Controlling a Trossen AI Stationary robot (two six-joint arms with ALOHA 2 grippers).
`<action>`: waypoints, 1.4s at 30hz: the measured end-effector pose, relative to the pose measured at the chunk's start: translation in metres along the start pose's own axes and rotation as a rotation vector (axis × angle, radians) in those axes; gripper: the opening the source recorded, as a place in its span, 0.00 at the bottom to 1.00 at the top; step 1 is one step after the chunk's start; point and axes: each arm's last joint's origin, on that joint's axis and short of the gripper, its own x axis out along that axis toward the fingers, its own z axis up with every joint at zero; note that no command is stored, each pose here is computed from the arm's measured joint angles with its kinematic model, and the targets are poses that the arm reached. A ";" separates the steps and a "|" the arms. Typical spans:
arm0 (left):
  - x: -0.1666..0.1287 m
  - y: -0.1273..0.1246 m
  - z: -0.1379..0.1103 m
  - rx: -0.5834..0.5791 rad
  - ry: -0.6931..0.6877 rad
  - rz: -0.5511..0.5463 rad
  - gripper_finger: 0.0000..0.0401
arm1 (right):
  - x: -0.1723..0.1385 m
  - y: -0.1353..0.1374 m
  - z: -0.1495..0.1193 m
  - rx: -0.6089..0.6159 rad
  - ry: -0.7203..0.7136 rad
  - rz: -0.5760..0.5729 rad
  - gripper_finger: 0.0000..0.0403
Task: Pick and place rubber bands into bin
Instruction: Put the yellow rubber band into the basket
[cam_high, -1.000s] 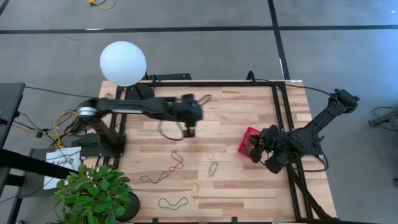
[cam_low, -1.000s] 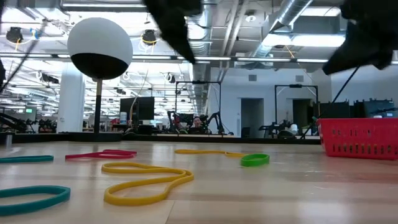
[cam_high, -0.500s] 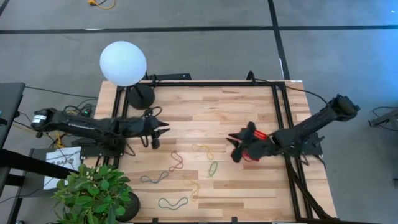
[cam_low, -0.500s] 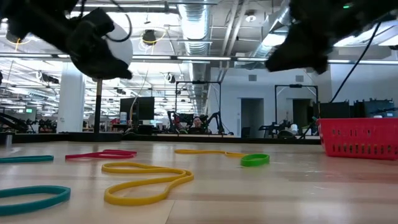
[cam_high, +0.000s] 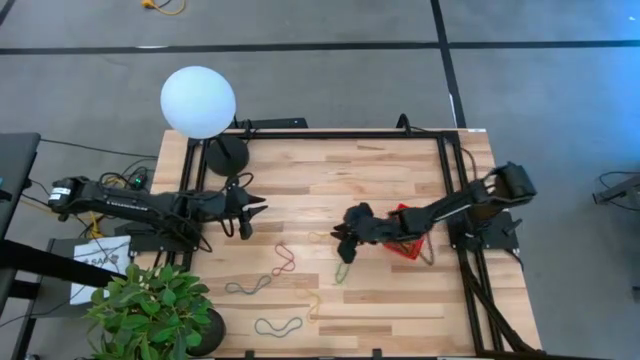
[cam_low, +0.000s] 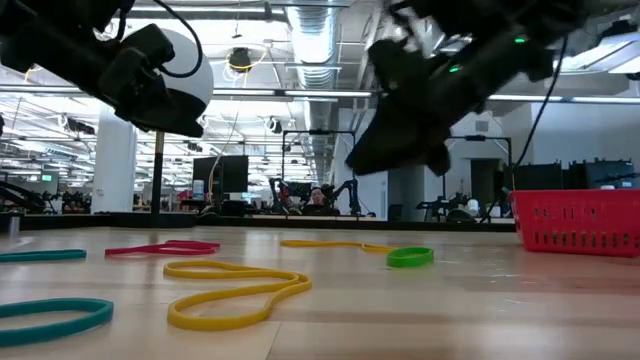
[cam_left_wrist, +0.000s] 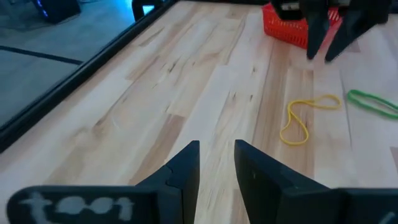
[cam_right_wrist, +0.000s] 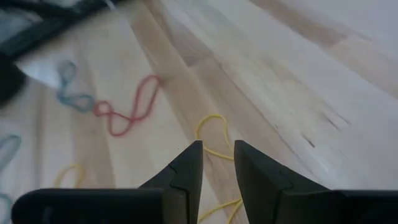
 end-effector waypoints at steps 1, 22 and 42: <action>0.001 0.000 0.000 0.000 0.001 0.002 0.23 | 0.005 0.003 0.002 -0.018 0.032 -0.019 0.22; 0.004 -0.001 -0.003 -0.016 0.031 0.007 0.23 | 0.073 0.004 0.017 -0.122 0.514 -0.196 0.22; 0.004 -0.001 -0.004 -0.008 0.036 0.008 0.23 | 0.073 -0.010 0.025 -0.159 0.515 -0.222 0.22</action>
